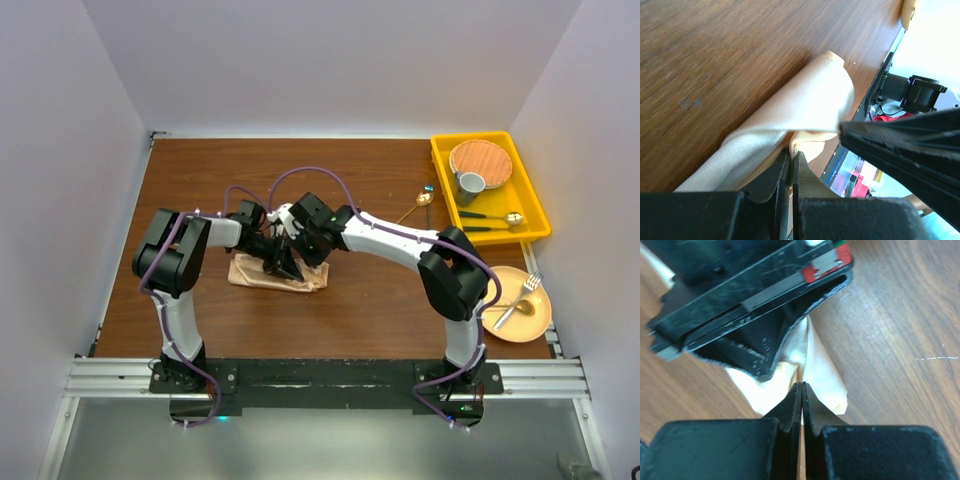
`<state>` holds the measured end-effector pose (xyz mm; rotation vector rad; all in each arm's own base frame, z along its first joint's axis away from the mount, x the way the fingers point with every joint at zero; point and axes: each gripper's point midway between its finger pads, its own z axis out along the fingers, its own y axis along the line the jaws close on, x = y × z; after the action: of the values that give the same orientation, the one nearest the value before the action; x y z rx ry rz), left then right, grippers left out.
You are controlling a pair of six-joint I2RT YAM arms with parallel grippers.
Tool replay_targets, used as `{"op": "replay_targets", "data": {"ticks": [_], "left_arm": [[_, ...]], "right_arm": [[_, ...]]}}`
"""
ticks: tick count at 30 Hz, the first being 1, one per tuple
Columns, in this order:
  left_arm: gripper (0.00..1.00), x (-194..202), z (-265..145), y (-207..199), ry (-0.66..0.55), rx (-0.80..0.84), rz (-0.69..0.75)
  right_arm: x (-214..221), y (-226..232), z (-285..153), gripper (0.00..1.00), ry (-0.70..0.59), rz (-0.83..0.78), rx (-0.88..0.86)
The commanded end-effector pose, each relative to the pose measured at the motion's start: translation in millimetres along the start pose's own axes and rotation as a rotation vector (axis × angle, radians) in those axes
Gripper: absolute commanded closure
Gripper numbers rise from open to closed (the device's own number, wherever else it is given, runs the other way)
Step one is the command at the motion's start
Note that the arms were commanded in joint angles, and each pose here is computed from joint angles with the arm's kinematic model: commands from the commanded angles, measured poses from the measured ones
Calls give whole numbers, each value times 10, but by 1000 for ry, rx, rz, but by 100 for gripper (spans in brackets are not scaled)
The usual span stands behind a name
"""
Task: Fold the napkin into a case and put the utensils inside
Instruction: Stuff the top corner of the smaller-rectangle-folded napkin into the folded napkin.
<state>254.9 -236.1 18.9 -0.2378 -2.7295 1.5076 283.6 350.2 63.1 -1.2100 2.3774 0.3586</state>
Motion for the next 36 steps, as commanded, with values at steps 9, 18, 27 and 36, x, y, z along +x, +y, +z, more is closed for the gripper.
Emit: {"op": "replay_targets", "data": {"ticks": [9, 18, 27, 36], "left_arm": [[100, -262, -3, -9, -49, -72, 18], [100, -391, 5, -169, -55, -42, 31], [100, -448, 75, -47, -58, -72, 17], [84, -498, -15, -71, -96, -54, 41]], "right_arm": [[36, 96, 16, 100, -22, -50, -51], [-5, 79, -52, 100, -46, -66, -42], [28, 43, 57, 100, -34, -62, -28], [329, -115, 328, 100, 46, -22, -6]]}}
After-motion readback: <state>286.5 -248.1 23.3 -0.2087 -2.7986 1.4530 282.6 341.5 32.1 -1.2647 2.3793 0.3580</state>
